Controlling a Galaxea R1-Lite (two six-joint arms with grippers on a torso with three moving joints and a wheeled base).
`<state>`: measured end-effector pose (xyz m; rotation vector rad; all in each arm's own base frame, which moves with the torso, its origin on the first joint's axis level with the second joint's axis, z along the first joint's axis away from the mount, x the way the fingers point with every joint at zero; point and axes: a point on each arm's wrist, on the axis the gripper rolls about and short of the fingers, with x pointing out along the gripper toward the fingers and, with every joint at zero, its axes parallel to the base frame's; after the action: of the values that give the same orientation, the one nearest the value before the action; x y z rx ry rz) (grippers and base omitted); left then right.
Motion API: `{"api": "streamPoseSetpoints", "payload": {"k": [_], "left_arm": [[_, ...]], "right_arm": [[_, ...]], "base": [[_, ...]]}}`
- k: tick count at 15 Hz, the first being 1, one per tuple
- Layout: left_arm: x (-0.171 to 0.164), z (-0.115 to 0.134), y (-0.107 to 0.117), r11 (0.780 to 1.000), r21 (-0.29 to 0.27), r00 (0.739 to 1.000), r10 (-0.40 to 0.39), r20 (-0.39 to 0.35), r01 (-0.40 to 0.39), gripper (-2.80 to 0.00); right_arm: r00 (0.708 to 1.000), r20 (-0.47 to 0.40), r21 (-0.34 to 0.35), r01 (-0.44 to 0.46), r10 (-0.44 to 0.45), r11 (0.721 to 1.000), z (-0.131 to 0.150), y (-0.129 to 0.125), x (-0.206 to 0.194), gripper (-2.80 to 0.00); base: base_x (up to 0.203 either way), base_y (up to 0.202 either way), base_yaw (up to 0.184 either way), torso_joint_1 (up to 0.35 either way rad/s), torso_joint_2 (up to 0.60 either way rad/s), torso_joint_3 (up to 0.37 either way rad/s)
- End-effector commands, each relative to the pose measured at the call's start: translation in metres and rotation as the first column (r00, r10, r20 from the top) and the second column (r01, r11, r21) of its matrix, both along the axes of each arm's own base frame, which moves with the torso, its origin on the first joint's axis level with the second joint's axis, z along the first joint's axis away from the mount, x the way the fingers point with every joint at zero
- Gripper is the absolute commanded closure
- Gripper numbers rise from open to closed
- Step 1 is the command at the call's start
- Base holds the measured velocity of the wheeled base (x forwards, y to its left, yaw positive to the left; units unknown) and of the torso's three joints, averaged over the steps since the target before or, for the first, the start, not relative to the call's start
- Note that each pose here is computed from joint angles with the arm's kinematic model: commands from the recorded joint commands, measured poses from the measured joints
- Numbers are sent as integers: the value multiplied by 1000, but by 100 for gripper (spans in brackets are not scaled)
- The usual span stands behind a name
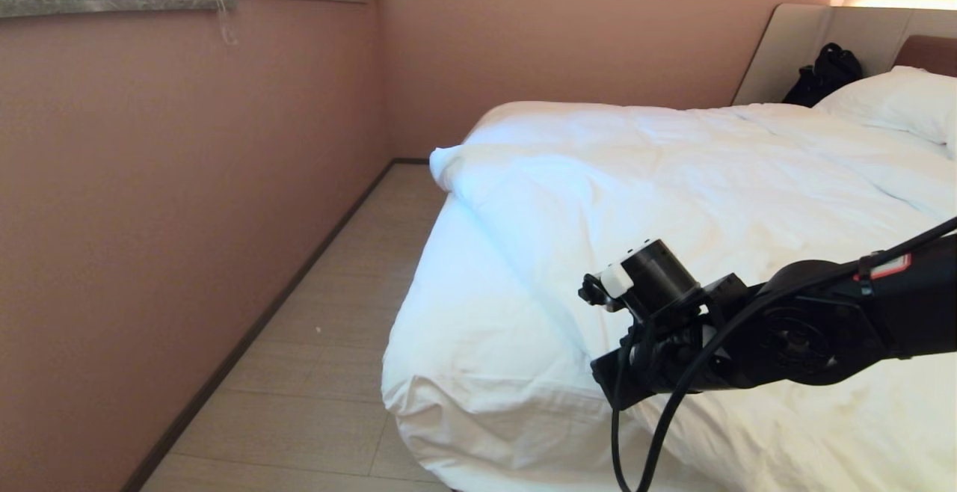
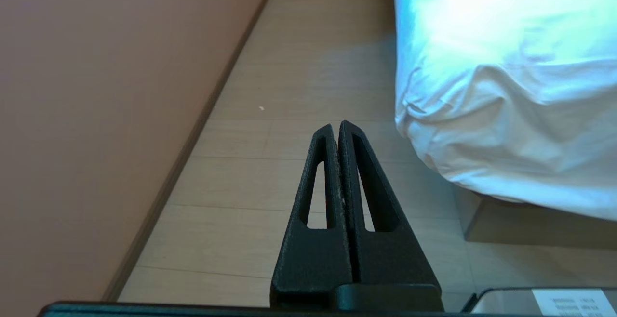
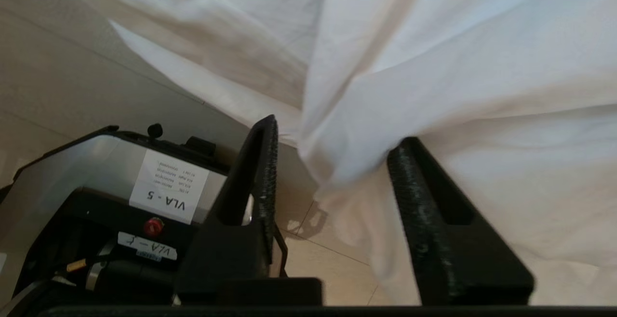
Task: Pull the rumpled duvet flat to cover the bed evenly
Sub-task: Flatten the corners of the folded blanket
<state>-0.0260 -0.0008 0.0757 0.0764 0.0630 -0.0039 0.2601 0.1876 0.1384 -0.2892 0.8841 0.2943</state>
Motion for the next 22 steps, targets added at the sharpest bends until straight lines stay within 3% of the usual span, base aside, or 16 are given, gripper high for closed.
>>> {"api": "streamPoseSetpoints", "payload": {"k": [1,7,11,12,13,19,22], "left_arm": [[0,0,0,1000,0,1000,0,-1,0,0],[0,0,0,1000,0,1000,0,-1,0,0],[0,0,0,1000,-1,1000,0,0,0,0],[0,0,0,1000,1,1000,0,0,0,0],[0,0,0,1000,1,1000,0,0,0,0],[0,0,0,1000,-1,1000,0,0,0,0],[0,0,0,1000,1,1000,0,-1,0,0]], "right_arm": [[1000,17,6,5,-5,1000,5,-1,-1,-280],[993,118,83,5,-15,997,44,-13,-15,-280],[971,208,149,86,-116,985,76,-44,-10,-280],[963,223,163,117,-152,980,82,-52,-4,-130],[955,235,173,141,-179,975,86,-58,0,0],[905,276,246,258,-323,934,99,-93,39,0],[878,260,342,306,-402,889,96,-110,69,0]], "base": [[0,0,0,0,0,0],[0,0,0,0,0,0],[0,0,0,0,0,0],[0,0,0,0,0,0],[0,0,0,0,0,0],[0,0,0,0,0,0],[0,0,0,0,0,0]]}}
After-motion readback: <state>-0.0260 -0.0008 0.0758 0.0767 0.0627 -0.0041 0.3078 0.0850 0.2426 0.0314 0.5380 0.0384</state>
